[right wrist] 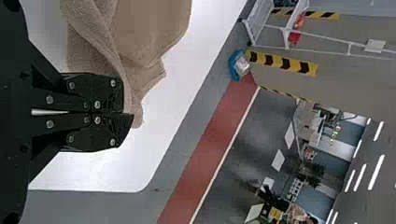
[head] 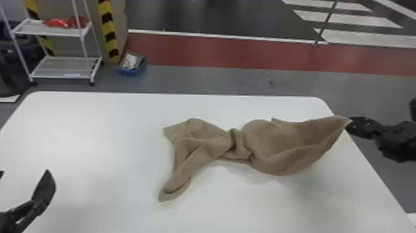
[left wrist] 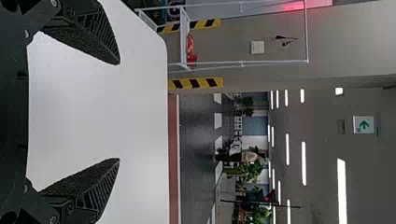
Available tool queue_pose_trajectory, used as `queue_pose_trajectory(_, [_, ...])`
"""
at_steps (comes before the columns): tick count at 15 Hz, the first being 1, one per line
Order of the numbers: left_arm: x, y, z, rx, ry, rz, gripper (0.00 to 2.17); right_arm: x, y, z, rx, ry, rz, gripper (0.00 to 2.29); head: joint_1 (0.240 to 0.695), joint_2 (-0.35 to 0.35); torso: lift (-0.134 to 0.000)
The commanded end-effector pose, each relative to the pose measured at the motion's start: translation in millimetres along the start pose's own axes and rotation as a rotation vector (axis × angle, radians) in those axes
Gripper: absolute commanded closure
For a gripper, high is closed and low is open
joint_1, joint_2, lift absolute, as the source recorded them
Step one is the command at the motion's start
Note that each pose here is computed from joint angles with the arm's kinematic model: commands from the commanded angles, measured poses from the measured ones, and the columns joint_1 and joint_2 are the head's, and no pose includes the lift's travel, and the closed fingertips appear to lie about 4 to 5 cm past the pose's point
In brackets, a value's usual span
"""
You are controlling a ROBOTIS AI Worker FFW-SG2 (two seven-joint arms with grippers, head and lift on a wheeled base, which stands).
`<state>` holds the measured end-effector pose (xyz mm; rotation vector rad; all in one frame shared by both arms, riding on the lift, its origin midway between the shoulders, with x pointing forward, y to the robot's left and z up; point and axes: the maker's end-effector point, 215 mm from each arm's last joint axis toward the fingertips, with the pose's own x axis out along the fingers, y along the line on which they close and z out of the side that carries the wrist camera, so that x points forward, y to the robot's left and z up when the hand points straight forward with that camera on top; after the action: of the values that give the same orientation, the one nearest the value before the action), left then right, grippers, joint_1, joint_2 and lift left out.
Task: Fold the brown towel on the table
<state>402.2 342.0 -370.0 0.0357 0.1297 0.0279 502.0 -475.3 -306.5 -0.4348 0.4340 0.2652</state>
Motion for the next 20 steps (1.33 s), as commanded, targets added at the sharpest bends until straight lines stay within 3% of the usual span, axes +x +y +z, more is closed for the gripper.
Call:
queue_pose_trajectory(1, [-1.1,0.3,-1.5,-0.001,0.003,-0.001,0.16,0.3,-8.1,-15.7,-0.032,0.052,-0.035,1.81,0.695,-0.162,-0.124])
queue_pose_trajectory(2, [-1.1,0.3,-1.4,-0.003,0.003,-0.001,0.16,-2.8,-13.4,-25.4,-0.029,0.081,-0.053,0.65,0.695,-0.171,-0.124])
queue_pose_trajectory(3, [-0.7,0.4,-1.6,-0.003,0.003,-0.001,0.16,-4.9,-21.3,-36.8,-0.002,0.113,-0.093,0.00,0.695,-0.178,-0.124])
queue_pose_trajectory(6, [-0.8,-0.5,-2.4,-0.004,0.004,-0.005,0.16,-10.0,-14.8,-46.7,0.002,0.123,-0.097,0.05,0.695,-0.208,-0.124])
queue_pose_trajectory(9, [-1.5,0.8,-2.1,-0.001,0.003,-0.004,0.16,-22.9,13.3,-48.9,-0.050,0.122,-0.063,0.05,0.695,-0.211,-0.124])
queue_pose_trajectory(12, [-2.4,-9.8,-2.7,-0.002,0.004,-0.048,0.15,-39.1,30.4,-75.7,-0.084,0.169,-0.027,0.05,0.695,-0.193,-0.124])
queue_pose_trajectory(14, [-1.9,-27.1,0.9,-0.003,-0.002,-0.123,0.15,-47.3,17.7,-88.6,-0.050,0.175,-0.060,0.05,0.695,-0.209,-0.124])
queue_pose_trajectory(16, [-2.7,-57.8,7.2,-0.008,-0.009,-0.249,0.15,-58.4,1.6,-88.2,0.008,0.137,-0.090,0.05,0.695,-0.246,-0.124])
queue_pose_trajectory(17, [-3.6,-80.0,6.5,-0.021,-0.001,-0.327,0.16,-62.2,-6.4,-87.6,0.035,0.125,-0.107,0.05,0.695,-0.267,-0.124])
queue_pose_trajectory(18, [-4.4,-94.9,2.9,-0.034,0.014,-0.374,0.16,-63.6,-11.9,-88.0,0.056,0.125,-0.122,0.05,0.695,-0.319,-0.124])
queue_pose_trajectory(20, [-0.6,-131.5,-10.4,-0.075,0.067,-0.454,0.17,-68.6,-27.0,-93.8,0.116,0.137,-0.160,0.05,0.695,-0.350,-0.124])
